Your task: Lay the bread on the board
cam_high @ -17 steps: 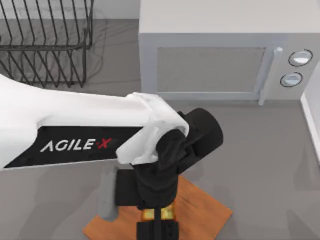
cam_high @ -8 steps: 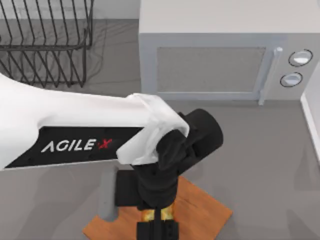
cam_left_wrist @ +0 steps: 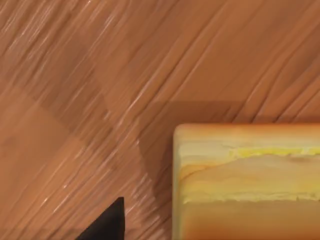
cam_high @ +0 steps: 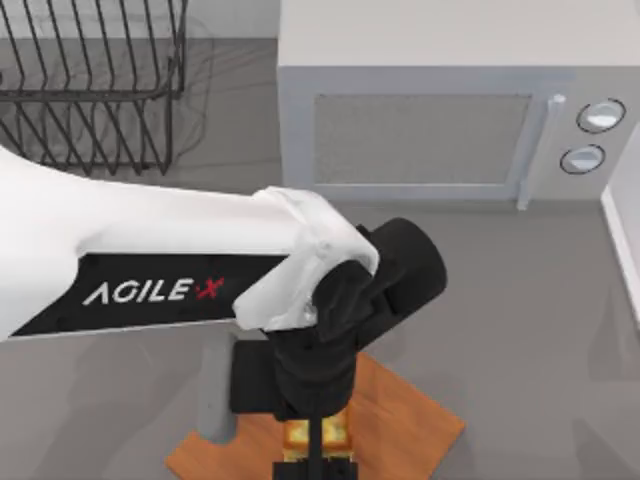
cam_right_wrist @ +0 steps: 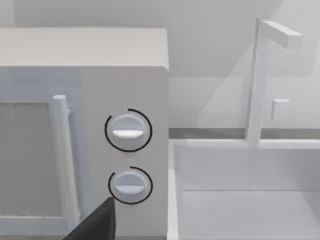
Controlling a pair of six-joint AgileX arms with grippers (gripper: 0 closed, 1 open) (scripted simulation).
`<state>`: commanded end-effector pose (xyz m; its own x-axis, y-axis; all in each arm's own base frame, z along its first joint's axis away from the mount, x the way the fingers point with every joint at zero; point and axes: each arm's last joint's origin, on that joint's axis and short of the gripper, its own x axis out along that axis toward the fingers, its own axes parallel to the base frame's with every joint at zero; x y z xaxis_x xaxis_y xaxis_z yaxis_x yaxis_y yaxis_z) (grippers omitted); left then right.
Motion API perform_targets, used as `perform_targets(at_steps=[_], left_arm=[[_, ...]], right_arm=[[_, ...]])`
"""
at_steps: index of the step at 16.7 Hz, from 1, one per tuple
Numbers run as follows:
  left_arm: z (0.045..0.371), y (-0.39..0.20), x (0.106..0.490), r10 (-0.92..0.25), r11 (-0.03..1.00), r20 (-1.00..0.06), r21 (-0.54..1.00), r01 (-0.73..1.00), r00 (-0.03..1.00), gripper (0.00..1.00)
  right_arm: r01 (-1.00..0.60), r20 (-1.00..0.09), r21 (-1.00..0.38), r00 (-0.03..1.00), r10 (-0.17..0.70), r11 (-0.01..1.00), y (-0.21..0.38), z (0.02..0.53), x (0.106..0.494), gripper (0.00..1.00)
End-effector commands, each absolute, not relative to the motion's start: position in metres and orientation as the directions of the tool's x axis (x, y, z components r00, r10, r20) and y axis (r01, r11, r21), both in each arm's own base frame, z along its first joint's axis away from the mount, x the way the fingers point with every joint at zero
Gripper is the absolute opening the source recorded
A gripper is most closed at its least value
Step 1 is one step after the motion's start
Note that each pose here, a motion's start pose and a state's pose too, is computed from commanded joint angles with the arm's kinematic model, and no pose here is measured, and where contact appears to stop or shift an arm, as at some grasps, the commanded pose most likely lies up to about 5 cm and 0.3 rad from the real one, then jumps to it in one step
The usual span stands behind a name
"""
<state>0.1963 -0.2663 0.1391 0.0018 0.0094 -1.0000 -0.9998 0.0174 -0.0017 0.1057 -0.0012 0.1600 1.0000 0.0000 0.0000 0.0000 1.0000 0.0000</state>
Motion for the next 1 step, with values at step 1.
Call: perform_targets(at_steps=[1], left_arm=[[0.1391,-0.2663,0.1963,0.009,0.017,-1.000,-0.002,-1.000,0.002,1.00]], right_arm=[[0.000,0.000,0.000,1.000,0.000,1.000,-0.0012,0.1600,0.1057,1.00]])
